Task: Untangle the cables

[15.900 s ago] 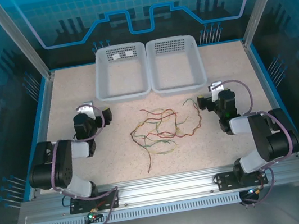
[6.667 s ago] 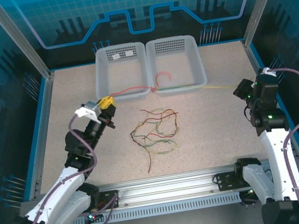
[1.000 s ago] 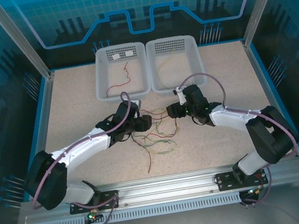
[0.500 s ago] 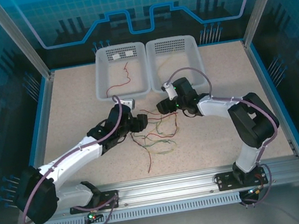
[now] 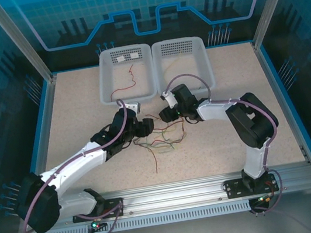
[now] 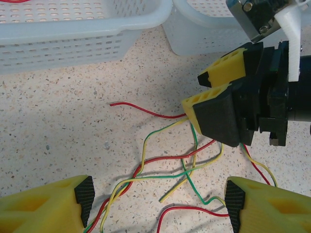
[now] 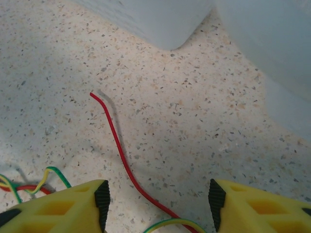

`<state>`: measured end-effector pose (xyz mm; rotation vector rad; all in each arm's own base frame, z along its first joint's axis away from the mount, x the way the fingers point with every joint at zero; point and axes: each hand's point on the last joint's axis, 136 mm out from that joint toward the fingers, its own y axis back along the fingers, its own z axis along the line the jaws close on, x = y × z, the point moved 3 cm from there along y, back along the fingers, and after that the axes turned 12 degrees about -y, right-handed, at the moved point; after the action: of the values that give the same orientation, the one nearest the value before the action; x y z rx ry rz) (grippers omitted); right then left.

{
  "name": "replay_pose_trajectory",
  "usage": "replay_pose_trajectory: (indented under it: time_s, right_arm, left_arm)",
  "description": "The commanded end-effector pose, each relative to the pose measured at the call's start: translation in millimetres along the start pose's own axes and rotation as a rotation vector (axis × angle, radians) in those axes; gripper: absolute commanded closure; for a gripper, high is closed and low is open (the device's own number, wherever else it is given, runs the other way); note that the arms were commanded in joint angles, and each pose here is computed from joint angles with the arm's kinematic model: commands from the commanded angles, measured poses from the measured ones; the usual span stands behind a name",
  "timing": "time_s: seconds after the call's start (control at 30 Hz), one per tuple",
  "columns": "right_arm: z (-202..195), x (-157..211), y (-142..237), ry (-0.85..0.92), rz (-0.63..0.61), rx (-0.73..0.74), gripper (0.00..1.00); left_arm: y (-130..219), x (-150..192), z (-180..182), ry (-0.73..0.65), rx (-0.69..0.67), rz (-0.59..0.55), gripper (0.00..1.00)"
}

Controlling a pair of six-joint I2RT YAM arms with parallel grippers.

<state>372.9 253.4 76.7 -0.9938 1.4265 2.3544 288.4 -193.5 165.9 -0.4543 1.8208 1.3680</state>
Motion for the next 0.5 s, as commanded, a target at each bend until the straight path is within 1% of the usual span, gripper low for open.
replay_pose_trajectory:
  time_s: [0.0, 0.2, 0.37, 0.47]
  right_arm:
    - [-2.3, 0.6, -1.5, 0.022, 0.017, 0.038, 0.33]
    - [11.4, -12.9, 20.6, 0.04, -0.022, -0.015, 0.31]
    - [17.8, -28.5, 48.4, 0.034, -0.082, -0.012, 0.3]
    - [13.0, -27.9, 60.6, -0.005, -0.072, 0.006, 0.3]
  left_arm:
    - [2.0, 4.4, 4.7, -0.01, -0.024, -0.002, 0.27]
    - [1.7, 7.4, 8.3, -0.012, -0.043, -0.007, 0.26]
    - [-0.9, 9.9, 8.9, -0.005, -0.047, -0.004, 0.25]
    - [-1.7, 11.3, 9.9, -0.004, -0.052, -0.001, 0.24]
